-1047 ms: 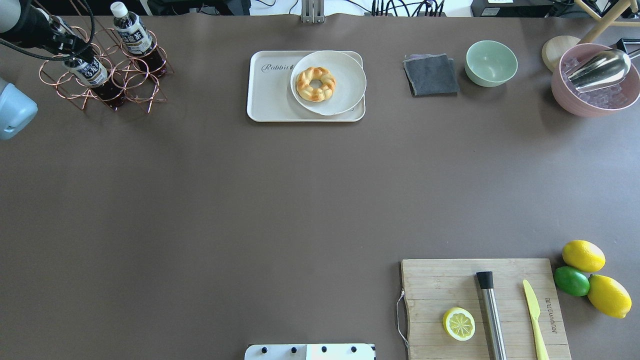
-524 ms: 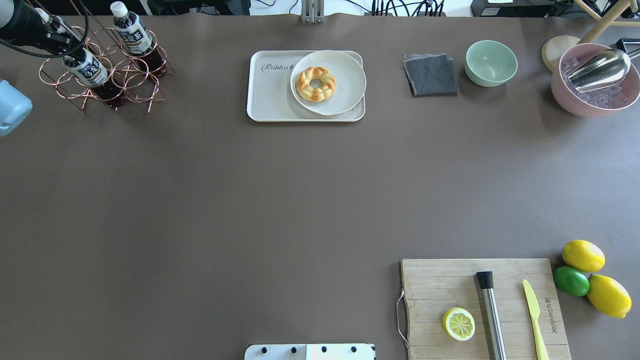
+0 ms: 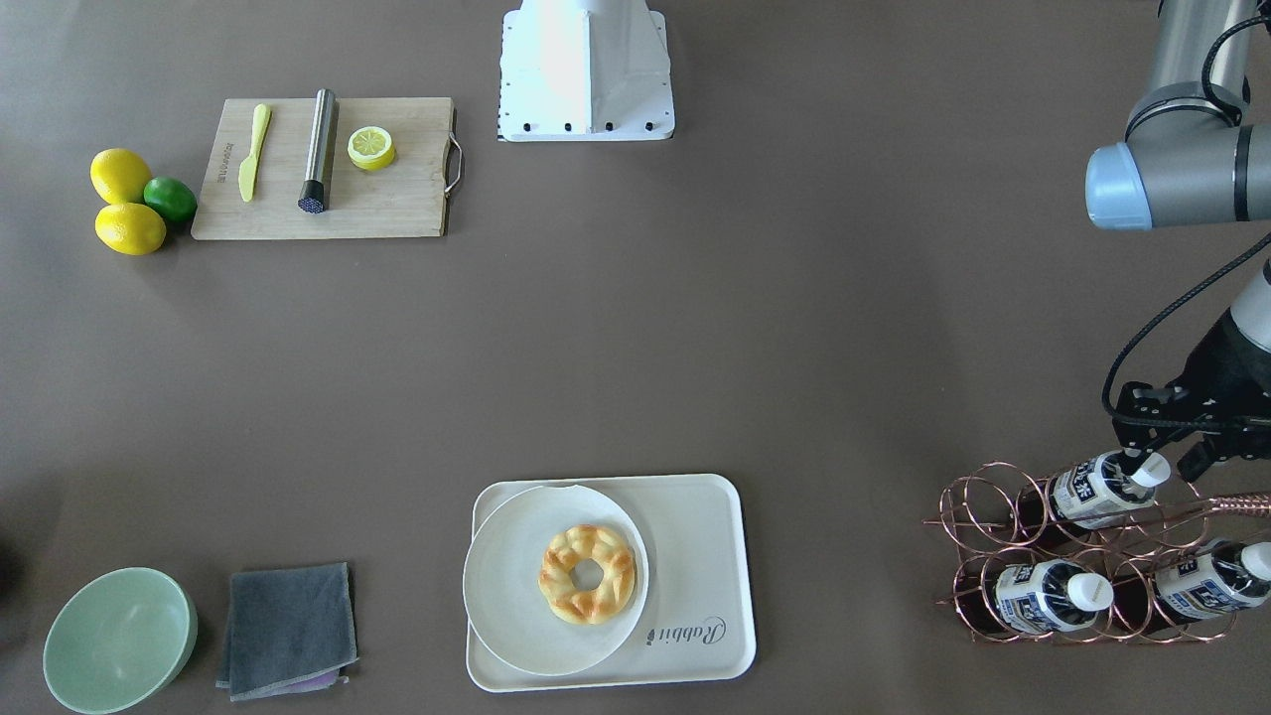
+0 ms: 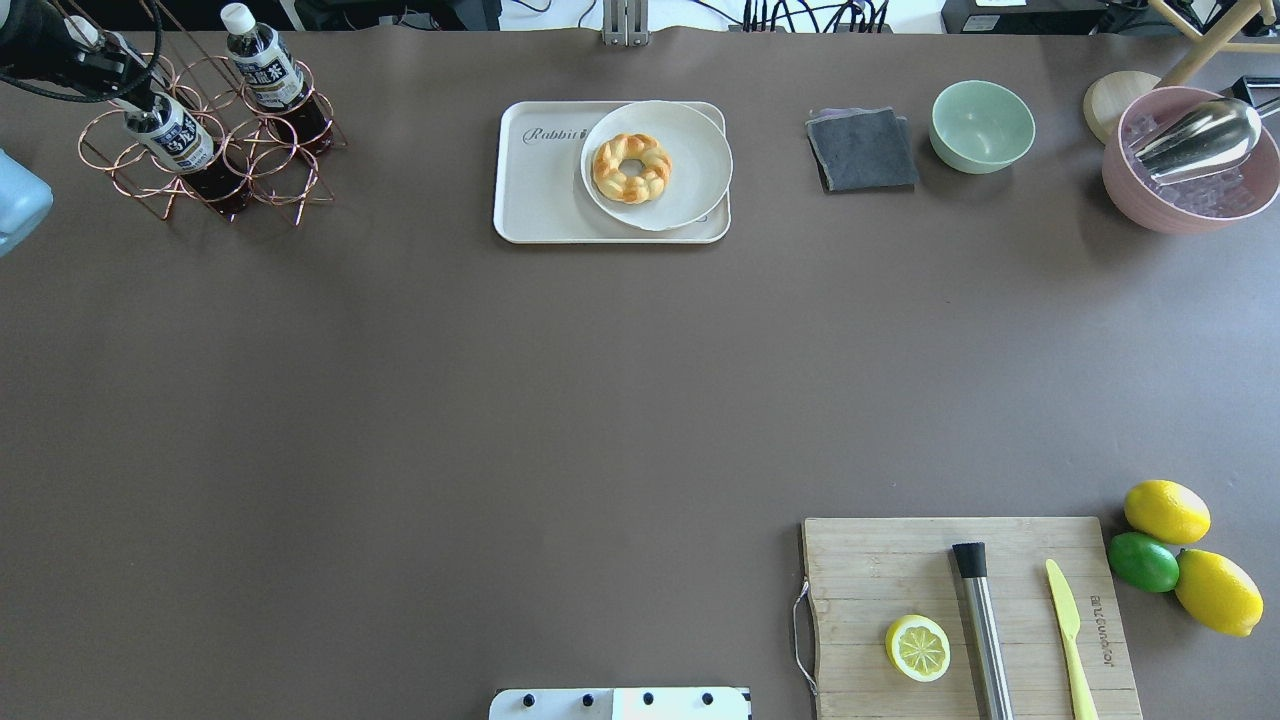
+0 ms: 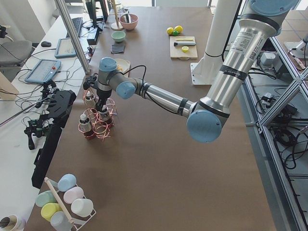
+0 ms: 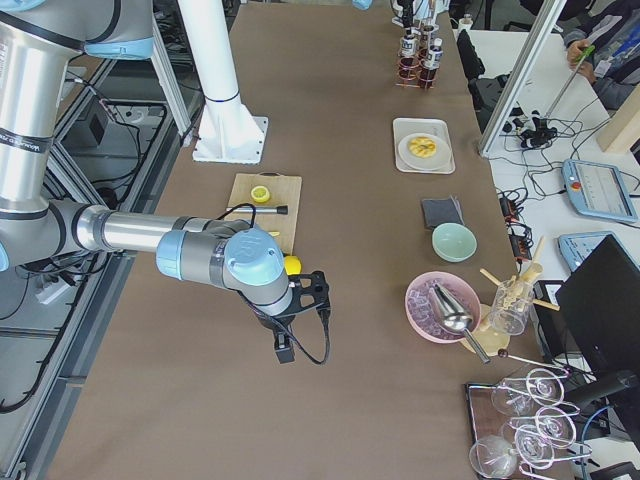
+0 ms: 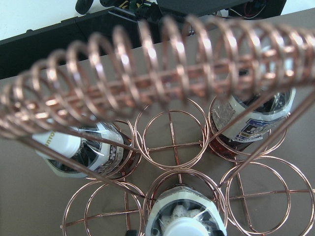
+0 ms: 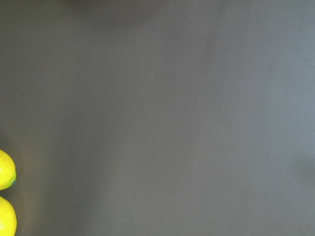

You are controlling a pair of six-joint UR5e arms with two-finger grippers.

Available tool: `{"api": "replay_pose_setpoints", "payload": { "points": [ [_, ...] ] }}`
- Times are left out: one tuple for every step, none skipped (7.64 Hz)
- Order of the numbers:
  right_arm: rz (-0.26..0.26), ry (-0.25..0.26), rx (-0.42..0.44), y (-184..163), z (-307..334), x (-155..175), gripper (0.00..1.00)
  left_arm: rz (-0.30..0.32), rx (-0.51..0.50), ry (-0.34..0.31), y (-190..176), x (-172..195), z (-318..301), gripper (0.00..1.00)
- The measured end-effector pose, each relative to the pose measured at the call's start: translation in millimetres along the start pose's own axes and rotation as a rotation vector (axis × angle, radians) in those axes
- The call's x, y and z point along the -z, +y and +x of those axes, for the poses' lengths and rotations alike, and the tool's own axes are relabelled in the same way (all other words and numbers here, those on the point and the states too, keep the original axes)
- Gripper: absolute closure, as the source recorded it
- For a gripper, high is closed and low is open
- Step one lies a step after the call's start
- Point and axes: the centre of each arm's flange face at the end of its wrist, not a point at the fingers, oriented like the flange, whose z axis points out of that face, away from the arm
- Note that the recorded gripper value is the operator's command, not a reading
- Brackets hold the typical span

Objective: Place tea on tray
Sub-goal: 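Lift the tea bottle up out of the copper rack with the left gripper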

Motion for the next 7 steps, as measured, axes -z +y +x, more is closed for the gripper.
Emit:
{"api": "replay_pose_setpoints", "payload": {
  "points": [
    [-0.002,-0.001,-0.001,1.3,0.2,-0.7,0.00,0.001,0.004,0.001,-1.3,0.4,1.2,0.91],
    [-0.003,-0.001,-0.001,1.9,0.2,-1.1,0.00,0.002,0.006,0.004,-2.1,0.9,3.6,1.00],
    [-0.003,-0.001,0.000,2.1,0.2,-1.3,0.00,0.002,0.006,0.006,-2.3,1.3,5.6,1.00],
    [-0.004,-0.001,0.000,2.3,0.3,-1.5,0.00,-0.001,0.007,0.008,-2.5,1.5,7.0,1.00],
    [-0.005,-0.002,-0.002,3.0,0.5,-2.0,0.00,-0.019,0.015,0.022,-5.3,4.3,10.9,1.00],
    [-0.006,-0.003,-0.003,4.0,0.6,-2.6,0.00,-0.043,0.031,0.054,-13.5,16.9,15.9,1.00],
    [-0.008,-0.004,-0.004,5.1,0.8,-3.3,0.00,-0.048,0.056,0.084,-25.9,44.7,15.8,1.00]
  ]
}}
